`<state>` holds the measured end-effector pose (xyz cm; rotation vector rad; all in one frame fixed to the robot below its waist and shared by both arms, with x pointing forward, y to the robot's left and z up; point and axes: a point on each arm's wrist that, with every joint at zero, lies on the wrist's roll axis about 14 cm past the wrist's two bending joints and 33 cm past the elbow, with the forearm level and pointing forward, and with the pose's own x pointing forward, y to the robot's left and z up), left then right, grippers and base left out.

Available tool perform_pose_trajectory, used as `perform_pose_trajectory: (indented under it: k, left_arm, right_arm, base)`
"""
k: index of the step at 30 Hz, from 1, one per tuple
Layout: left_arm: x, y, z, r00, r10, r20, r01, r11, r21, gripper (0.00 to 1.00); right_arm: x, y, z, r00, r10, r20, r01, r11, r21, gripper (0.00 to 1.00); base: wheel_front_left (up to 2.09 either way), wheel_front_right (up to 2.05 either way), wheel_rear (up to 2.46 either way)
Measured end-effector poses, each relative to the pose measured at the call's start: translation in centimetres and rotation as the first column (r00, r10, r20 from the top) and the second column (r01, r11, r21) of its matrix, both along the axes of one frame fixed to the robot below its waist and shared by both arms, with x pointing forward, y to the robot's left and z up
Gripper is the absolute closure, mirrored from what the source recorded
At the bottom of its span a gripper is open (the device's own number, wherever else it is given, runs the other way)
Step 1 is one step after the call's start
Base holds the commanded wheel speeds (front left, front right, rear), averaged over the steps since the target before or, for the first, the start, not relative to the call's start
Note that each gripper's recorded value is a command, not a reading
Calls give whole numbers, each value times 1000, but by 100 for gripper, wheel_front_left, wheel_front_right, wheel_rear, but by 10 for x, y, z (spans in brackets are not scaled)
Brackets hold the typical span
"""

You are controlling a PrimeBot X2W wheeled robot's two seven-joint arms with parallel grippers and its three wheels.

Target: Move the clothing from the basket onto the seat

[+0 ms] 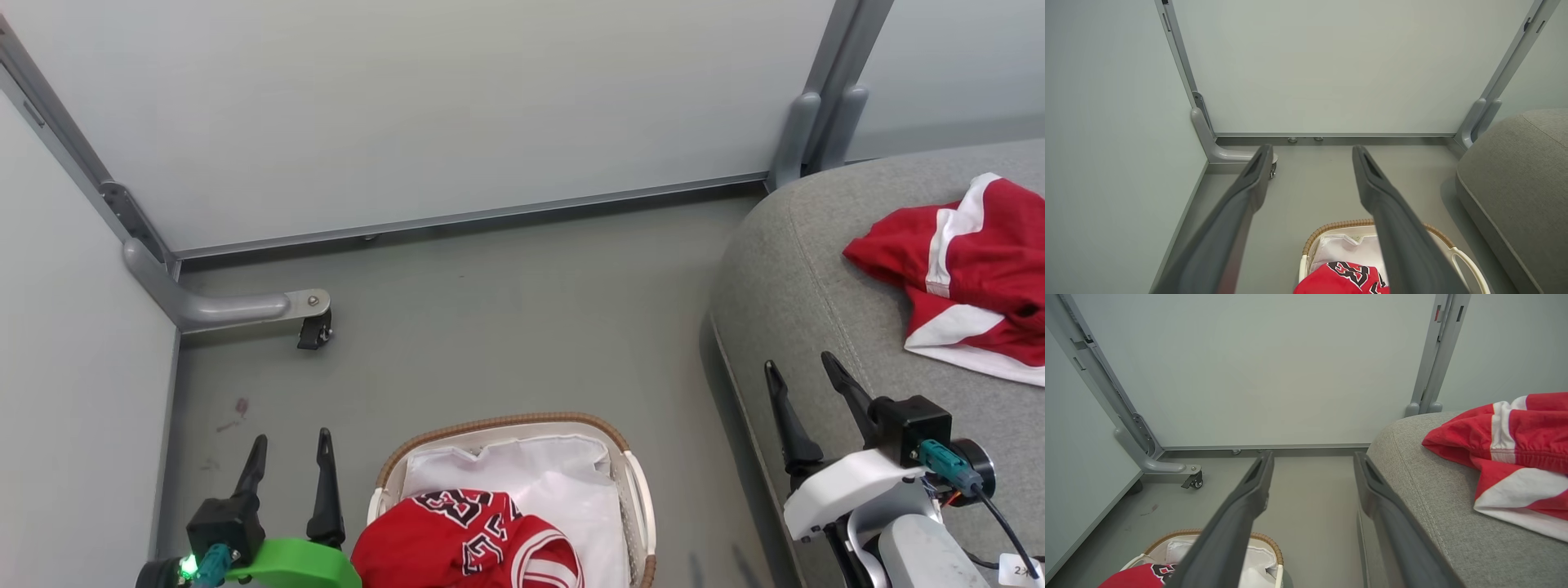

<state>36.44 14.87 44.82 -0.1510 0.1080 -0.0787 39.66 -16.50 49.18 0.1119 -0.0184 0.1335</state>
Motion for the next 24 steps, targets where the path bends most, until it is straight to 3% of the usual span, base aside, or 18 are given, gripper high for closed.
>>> perform_pose_trajectory:
  k: [10,24]
  left_arm:
    - [4,-25,-10,996,-78,-30,78,997,-25,0]
    - [52,-90,-52,946,-295,-131,292,955,-46,0]
  right_arm:
    - [10,-1,4,1000,-1,16,1,1000,-2,0]
    - [68,1,48,986,-2,167,-7,999,53,0]
  base:
    - [0,0,0]
    - [0,0,0]
